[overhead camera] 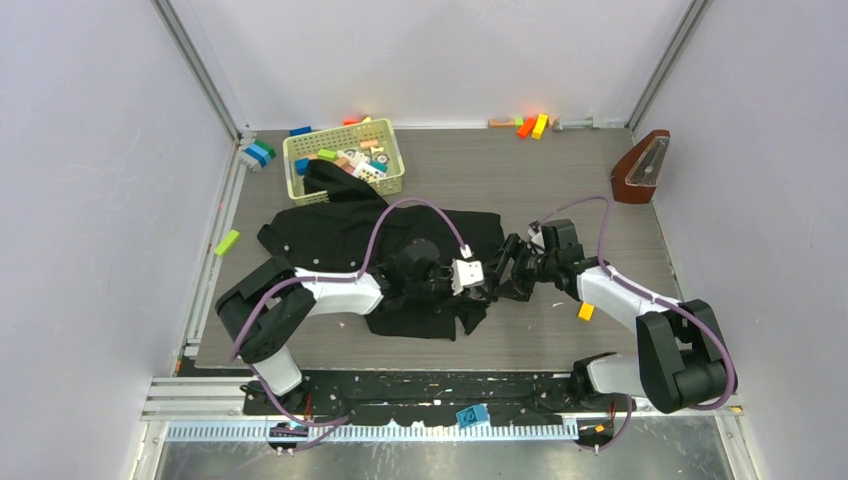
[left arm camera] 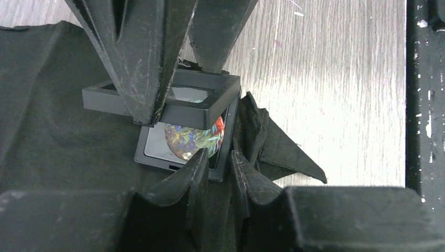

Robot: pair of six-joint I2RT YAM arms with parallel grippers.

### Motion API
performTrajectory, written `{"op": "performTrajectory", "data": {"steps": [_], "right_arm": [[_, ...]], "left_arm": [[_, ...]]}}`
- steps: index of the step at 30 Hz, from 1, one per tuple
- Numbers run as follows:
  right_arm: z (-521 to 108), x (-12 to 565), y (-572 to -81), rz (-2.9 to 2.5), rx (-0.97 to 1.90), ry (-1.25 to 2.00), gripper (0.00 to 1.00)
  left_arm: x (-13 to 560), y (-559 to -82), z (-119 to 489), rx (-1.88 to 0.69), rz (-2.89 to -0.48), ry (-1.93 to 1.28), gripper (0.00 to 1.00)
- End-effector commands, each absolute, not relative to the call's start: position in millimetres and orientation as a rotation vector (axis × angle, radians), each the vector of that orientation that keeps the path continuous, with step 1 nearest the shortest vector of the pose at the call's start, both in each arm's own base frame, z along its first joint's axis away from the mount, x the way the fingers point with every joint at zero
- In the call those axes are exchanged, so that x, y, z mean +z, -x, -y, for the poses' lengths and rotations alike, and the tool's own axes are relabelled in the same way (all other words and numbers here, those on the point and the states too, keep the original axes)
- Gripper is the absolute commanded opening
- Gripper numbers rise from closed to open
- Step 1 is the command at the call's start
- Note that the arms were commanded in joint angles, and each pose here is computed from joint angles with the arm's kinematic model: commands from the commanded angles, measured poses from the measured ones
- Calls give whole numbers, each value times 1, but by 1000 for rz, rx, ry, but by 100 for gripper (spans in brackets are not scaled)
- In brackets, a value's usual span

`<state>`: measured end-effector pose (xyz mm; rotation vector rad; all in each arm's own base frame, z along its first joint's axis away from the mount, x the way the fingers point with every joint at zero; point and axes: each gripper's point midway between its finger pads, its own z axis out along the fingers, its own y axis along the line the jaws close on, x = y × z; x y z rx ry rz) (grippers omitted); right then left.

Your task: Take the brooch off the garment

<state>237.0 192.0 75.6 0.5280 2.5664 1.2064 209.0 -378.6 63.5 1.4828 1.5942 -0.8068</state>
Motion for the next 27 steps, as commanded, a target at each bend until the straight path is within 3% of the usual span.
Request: {"op": "performTrajectory", "data": {"steps": [1,8,27], "right_arm": [[-183,69,-241,-2583,1090,-495,32],[-160,56,-238,-2641,873,-519,32],[-47,60,-239,-2677,-73,-595,32]], "left_arm": [[80,-207,396,-887,-1556,-1457,25],[94,-211,388,-846,-1523,-1394,25],[129,-225,359,-723,-1557,-1195,24]]}}
